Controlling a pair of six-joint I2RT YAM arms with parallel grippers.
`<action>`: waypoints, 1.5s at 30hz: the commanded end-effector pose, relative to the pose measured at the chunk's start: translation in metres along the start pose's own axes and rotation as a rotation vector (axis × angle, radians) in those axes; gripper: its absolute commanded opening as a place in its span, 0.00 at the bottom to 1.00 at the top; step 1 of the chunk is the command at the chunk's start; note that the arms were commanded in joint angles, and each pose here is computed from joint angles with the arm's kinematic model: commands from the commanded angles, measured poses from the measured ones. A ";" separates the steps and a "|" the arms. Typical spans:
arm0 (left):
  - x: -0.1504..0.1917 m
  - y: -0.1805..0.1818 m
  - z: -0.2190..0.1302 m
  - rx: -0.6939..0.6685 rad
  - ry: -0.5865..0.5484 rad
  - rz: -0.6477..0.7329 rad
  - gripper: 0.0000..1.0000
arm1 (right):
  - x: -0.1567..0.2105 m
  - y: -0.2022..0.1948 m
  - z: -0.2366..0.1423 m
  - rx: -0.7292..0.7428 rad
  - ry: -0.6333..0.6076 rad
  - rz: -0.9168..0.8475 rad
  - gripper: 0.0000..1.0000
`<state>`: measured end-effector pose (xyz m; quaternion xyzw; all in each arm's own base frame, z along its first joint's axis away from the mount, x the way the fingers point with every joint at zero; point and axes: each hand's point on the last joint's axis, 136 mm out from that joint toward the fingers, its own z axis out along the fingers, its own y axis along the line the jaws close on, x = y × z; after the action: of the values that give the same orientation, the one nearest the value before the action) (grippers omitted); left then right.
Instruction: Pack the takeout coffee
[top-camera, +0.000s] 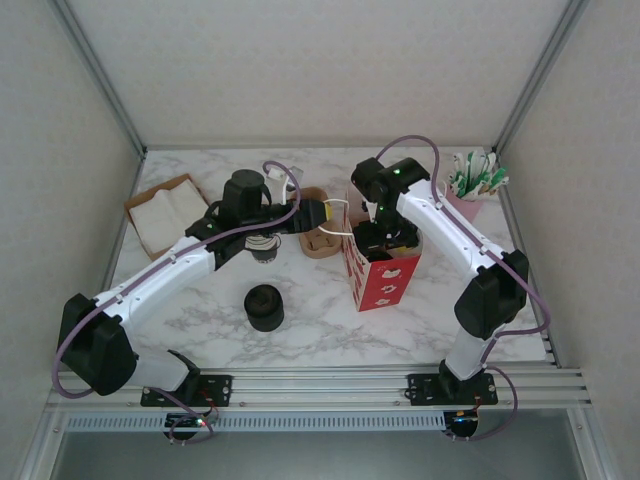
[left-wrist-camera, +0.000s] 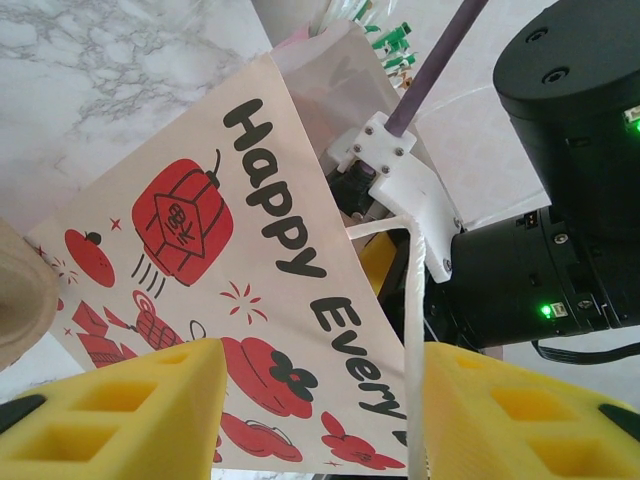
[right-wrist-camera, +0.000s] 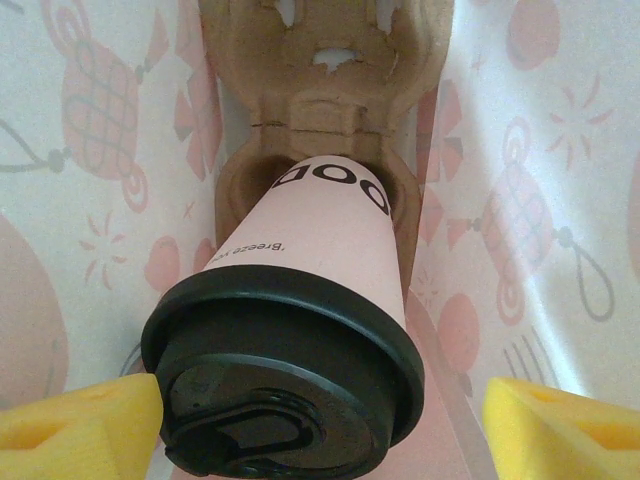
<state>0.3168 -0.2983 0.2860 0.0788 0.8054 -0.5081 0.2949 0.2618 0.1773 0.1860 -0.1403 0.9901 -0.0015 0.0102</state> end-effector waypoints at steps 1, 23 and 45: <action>-0.007 -0.001 0.001 0.014 -0.019 0.006 0.53 | 0.003 -0.002 -0.013 -0.005 -0.011 -0.002 0.84; -0.008 0.000 0.002 0.010 -0.021 0.001 0.53 | 0.009 0.002 -0.027 0.002 -0.042 -0.014 0.85; -0.008 0.000 0.001 0.007 -0.028 -0.003 0.53 | 0.018 0.006 -0.043 0.024 -0.065 -0.030 0.84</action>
<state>0.3180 -0.2988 0.2832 0.0758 0.8073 -0.5073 0.2918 0.2497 0.1824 0.2103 -0.1575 0.9871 -0.0047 0.0277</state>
